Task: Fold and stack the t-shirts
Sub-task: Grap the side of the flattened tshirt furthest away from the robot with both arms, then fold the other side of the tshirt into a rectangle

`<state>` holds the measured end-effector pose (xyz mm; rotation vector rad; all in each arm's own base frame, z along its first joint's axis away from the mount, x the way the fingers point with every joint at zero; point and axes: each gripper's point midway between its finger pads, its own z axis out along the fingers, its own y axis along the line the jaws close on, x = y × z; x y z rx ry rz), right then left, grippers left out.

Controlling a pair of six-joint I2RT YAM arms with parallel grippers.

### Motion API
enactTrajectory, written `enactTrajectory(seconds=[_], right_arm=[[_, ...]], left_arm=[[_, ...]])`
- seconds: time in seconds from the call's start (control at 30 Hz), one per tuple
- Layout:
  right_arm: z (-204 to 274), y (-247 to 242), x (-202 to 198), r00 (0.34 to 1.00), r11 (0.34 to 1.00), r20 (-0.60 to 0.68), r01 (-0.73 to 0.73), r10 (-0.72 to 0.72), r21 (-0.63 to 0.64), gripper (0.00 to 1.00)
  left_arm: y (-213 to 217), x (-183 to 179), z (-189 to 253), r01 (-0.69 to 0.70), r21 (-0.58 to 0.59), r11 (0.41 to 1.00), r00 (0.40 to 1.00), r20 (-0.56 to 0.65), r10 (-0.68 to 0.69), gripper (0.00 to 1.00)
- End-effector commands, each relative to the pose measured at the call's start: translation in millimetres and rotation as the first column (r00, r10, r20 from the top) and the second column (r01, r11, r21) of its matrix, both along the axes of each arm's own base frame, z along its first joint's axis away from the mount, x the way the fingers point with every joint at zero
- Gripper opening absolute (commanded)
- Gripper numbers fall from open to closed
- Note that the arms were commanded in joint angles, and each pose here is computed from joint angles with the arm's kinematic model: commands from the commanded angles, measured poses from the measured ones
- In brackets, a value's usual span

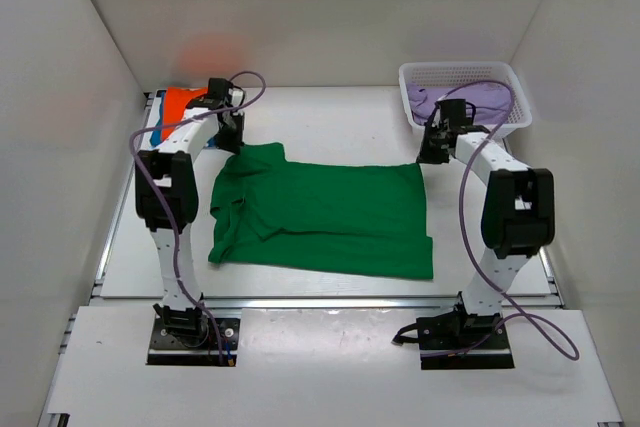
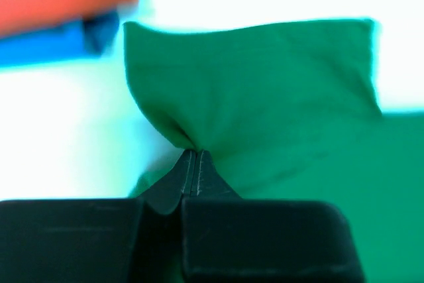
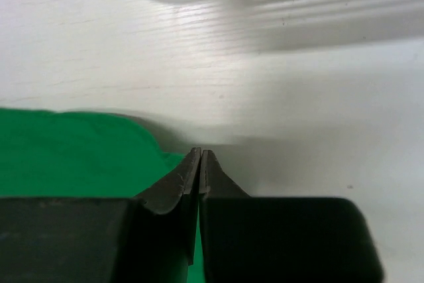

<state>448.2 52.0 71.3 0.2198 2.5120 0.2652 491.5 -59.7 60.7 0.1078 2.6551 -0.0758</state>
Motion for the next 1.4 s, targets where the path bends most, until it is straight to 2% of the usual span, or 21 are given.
enactTrajectory(seconds=[0.0, 0.17, 0.37, 0.63, 1.0, 1.37], right_arm=[[36.8, -1.5, -2.9, 0.994, 1.000, 0.108, -0.021, 0.019, 0.019, 0.00], [39.9, 6.7, -21.3, 0.991, 0.997, 0.126, -0.049, 0.041, 0.058, 0.00], [39.7, 4.6, -41.6, 0.994, 0.998, 0.104, -0.044, 0.040, 0.038, 0.00], [15.1, 4.4, -97.8, 0.996, 0.993, 0.078, -0.046, 0.037, 0.105, 0.00], [8.6, -6.6, -132.4, 0.997, 0.993, 0.073, -0.008, 0.000, 0.114, 0.00], [-5.0, -5.5, -151.0, 1.000, 0.994, 0.031, -0.005, 0.002, 0.109, 0.00]], left_arm=[[-1.0, -10.7, 51.2, 0.020, -0.037, 0.999, 0.994, 0.113, -0.016, 0.00], [-0.1, -42.5, 48.2, 0.031, -0.038, 0.999, 0.992, 0.122, -0.026, 0.00], [-0.7, -73.0, 43.8, 0.041, -0.044, 0.998, 0.995, 0.096, -0.037, 0.00], [17.7, -120.3, 26.8, 0.007, -0.014, 1.000, 0.997, 0.071, -0.006, 0.00], [35.1, -149.0, 36.7, -0.021, 0.011, 1.000, 0.994, 0.108, 0.019, 0.00], [29.6, -171.9, 44.2, -0.020, -0.002, 1.000, 0.988, 0.154, 0.020, 0.00]])
